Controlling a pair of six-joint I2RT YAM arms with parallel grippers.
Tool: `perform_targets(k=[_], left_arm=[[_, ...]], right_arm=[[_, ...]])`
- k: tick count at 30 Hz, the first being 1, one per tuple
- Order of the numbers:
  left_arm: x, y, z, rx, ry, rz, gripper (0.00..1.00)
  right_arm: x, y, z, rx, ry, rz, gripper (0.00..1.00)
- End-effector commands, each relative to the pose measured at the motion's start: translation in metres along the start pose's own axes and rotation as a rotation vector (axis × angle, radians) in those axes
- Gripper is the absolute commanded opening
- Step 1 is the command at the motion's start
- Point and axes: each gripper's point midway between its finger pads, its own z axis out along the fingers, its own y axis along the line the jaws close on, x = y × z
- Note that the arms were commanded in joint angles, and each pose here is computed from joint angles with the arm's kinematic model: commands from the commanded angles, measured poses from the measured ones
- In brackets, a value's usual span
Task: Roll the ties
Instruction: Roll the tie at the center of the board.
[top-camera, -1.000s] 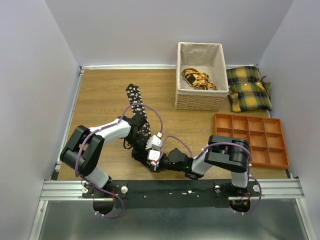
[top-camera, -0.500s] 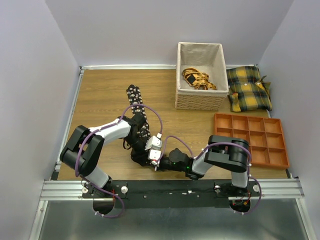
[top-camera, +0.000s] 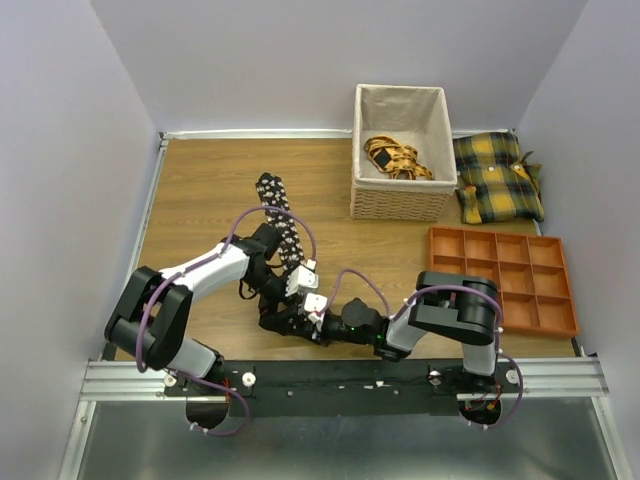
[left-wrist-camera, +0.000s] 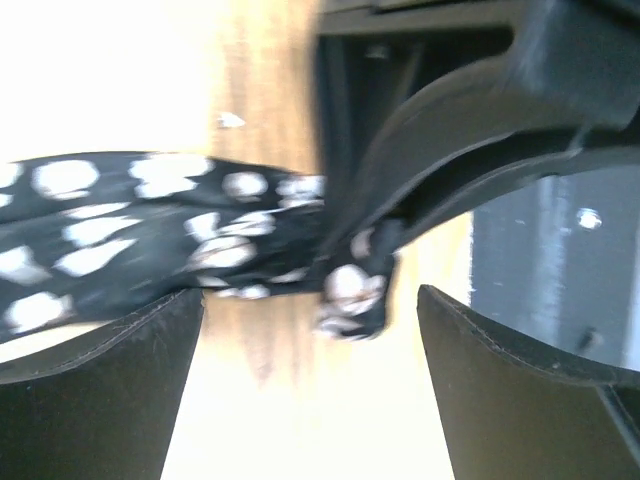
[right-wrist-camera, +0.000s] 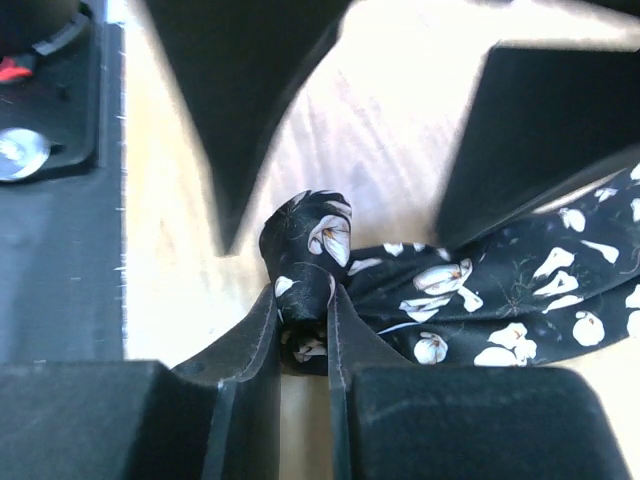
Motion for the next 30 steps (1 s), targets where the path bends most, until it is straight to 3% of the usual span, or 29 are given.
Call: perform_targets(k=[1, 6, 9, 16, 23, 30], left_arm=[[-0.013, 0.018, -0.009, -0.118, -0.050, 0.108, 0.99], [-0.013, 0.027, -0.017, -0.226, -0.070, 0.138, 0.99], [-0.012, 0.030, -0.023, -0.280, -0.082, 0.149, 0.99], [-0.013, 0.011, -0.026, -0.233, -0.109, 0.217, 0.99], [-0.013, 0.000, -0.029, -0.171, -0.118, 0.262, 0.99], [-0.011, -0.007, -0.037, -0.187, -0.093, 0.317, 0.99]], right_arm=[[0.028, 0.013, -0.010, -0.005, 0.078, 0.229, 0.13], [0.038, 0.016, -0.005, 0.008, 0.154, 0.306, 0.13], [0.034, 0.020, -0.007, 0.002, 0.131, 0.371, 0.13], [0.040, 0.028, -0.008, -0.006, 0.128, 0.514, 0.11], [0.045, 0.028, -0.010, -0.003, 0.157, 0.531, 0.11], [0.032, 0.040, -0.018, -0.068, 0.140, 0.711, 0.11]])
